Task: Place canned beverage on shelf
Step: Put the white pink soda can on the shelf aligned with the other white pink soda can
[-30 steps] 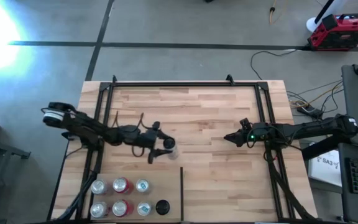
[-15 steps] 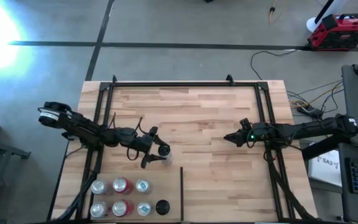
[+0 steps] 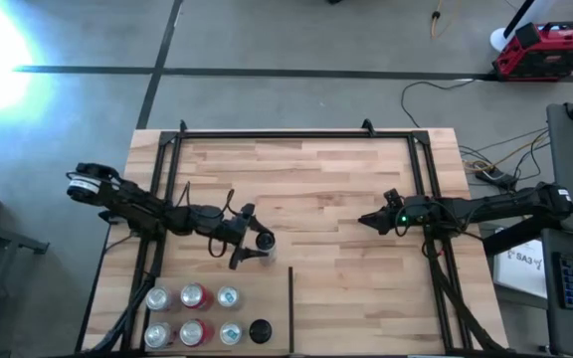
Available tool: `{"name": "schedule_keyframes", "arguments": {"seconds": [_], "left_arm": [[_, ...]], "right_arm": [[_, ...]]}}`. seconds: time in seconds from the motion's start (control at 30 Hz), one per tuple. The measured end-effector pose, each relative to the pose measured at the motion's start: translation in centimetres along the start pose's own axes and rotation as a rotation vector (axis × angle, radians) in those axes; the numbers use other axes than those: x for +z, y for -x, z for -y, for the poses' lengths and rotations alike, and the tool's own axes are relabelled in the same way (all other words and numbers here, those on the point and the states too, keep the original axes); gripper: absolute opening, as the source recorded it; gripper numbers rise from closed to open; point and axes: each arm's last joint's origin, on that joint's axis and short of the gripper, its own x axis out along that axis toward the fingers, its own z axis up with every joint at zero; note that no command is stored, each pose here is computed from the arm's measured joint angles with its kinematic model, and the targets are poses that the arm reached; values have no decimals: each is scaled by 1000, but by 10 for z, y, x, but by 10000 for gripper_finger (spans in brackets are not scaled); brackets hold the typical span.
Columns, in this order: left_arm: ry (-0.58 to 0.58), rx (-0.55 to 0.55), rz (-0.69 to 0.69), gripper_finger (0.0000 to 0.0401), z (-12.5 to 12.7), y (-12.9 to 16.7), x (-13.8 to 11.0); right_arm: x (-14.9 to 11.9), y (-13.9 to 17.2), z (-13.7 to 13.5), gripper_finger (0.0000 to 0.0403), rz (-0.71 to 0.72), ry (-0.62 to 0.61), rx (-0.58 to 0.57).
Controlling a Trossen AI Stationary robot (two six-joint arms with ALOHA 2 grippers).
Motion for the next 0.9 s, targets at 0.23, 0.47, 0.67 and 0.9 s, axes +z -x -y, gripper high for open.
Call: {"name": "schedule_keyframes", "arguments": {"seconds": [0.23, 0.47, 0.67, 0.9], "left_arm": [[82, 6, 12, 316, 1, 1, 2], [170, 20, 42, 373, 8, 2, 6], [262, 46, 67, 397, 11, 2, 10], [339, 112, 56, 400, 11, 7, 23]], "right_arm": [[0, 0, 0, 183, 0, 0, 0], [0, 0, 0, 183, 0, 0, 0], [0, 0, 0, 183, 0, 0, 0], [0, 0, 0, 183, 0, 0, 0]]}}
